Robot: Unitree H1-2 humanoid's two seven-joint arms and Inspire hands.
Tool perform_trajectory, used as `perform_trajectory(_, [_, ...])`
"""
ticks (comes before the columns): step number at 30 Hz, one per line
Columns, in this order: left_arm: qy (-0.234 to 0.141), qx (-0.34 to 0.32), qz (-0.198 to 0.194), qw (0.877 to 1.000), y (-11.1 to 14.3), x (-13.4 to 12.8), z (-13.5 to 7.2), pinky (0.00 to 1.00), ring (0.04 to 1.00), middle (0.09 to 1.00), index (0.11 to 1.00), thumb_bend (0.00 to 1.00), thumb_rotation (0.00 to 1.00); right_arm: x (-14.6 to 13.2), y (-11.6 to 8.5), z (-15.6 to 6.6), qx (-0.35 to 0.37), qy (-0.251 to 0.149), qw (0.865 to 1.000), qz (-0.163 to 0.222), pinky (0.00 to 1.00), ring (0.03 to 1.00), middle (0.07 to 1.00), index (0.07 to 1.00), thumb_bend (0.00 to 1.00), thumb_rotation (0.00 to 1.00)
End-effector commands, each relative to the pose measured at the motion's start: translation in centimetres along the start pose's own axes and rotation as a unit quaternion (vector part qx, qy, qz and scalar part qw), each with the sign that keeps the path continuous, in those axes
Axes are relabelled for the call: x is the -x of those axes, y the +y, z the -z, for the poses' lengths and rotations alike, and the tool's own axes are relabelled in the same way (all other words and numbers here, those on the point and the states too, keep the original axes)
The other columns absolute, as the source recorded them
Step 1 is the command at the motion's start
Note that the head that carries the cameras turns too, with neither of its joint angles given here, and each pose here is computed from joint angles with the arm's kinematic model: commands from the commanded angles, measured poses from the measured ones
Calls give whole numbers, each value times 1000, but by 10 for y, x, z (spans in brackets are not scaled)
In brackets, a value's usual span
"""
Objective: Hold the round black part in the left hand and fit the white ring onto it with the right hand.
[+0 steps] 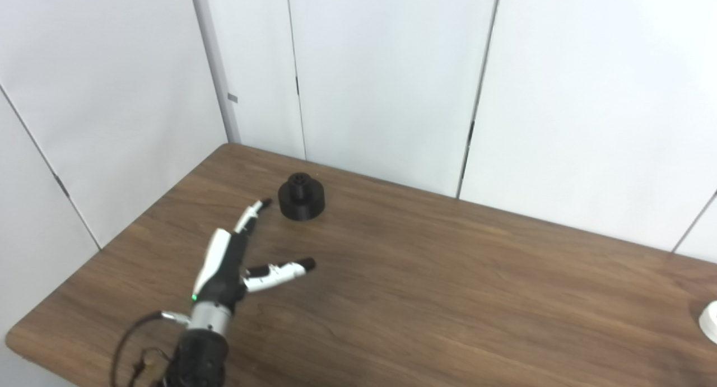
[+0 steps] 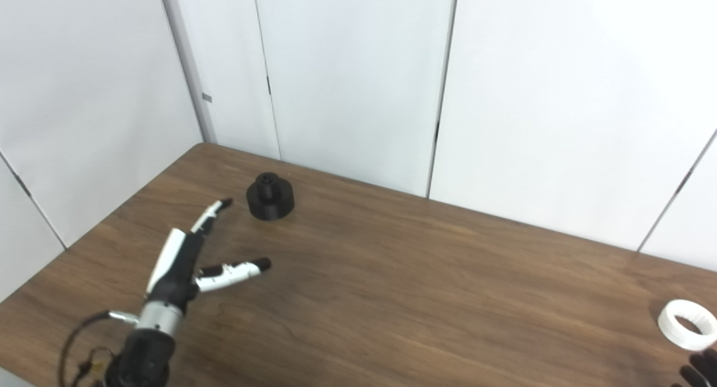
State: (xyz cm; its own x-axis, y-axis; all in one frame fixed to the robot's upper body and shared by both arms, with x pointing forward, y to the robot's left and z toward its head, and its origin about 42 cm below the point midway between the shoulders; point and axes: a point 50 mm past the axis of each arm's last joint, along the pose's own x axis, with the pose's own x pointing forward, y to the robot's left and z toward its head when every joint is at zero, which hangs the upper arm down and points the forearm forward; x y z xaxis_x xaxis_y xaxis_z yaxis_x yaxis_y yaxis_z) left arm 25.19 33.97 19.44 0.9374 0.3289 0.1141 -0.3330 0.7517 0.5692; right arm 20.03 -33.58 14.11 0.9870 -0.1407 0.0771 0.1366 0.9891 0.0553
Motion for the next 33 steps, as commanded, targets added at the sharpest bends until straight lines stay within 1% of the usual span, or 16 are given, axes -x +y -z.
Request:
perform_trajectory(1, [-20, -48, -25, 998, 14, -20, -8, 960, 1000, 1000, 947, 1000, 335, 25, -5, 1, 14, 11, 1000, 4, 797, 863, 858, 828, 507, 1000])
perform_trajectory(4, [-14, -83, -39, 996, 22, -39, -3, 943, 1000, 1000, 935, 1000, 311, 24, -3, 1, 16, 9, 1000, 4, 806, 867, 869, 833, 513, 1000])
perform_trajectory(6, [-10, -109, -46, 993, 25, -52, 1, 955, 1000, 1000, 925, 1000, 303, 24, -2, 2, 16, 7, 1000, 3, 807, 863, 873, 832, 520, 1000])
perform_trajectory(8, [-5, -141, -52, 989, 26, -67, 6, 991, 1000, 1000, 905, 1000, 316, 25, -1, 2, 17, 7, 1000, 2, 811, 873, 875, 840, 516, 1000])
perform_trajectory(10, [2, -165, -51, 985, 25, -82, 14, 998, 1000, 1000, 894, 1000, 333, 25, -1, 3, 17, 9, 1000, 4, 819, 886, 879, 848, 522, 1000])
perform_trajectory(13, [9, -183, -48, 982, 24, -95, 21, 1000, 1000, 992, 880, 1000, 347, 25, 0, 4, 17, 11, 1000, 6, 814, 893, 878, 849, 527, 1000])
perform_trajectory(16, [24, -203, -36, 978, 23, -114, 30, 1000, 1000, 986, 869, 1000, 364, 26, 1, 3, 19, 12, 1000, 8, 820, 898, 878, 853, 548, 1000])
perform_trajectory(21, [49, -220, -16, 974, 18, -143, 45, 1000, 1000, 985, 858, 1000, 388, 29, 3, 2, 18, 11, 1000, 6, 850, 907, 891, 858, 585, 1000])
perform_trajectory(24, [58, -219, -6, 974, 16, -158, 51, 1000, 1000, 972, 850, 1000, 380, 31, 4, 1, 16, 10, 1000, 5, 842, 899, 889, 864, 590, 1000])
perform_trajectory(26, [62, -215, 2, 975, 14, -167, 53, 1000, 1000, 974, 852, 1000, 364, 32, 4, 0, 16, 10, 1000, 5, 845, 901, 886, 864, 595, 1000])
perform_trajectory(29, [67, -221, 2, 973, 13, -182, 54, 1000, 1000, 973, 848, 1000, 366, 34, 4, 0, 15, 12, 1000, 6, 868, 906, 886, 864, 597, 1000])
perform_trajectory(33, [78, -217, 2, 973, 13, -197, 47, 1000, 1000, 976, 848, 1000, 357, 35, 4, 0, 19, 11, 1000, 3, 899, 920, 894, 869, 617, 1000])
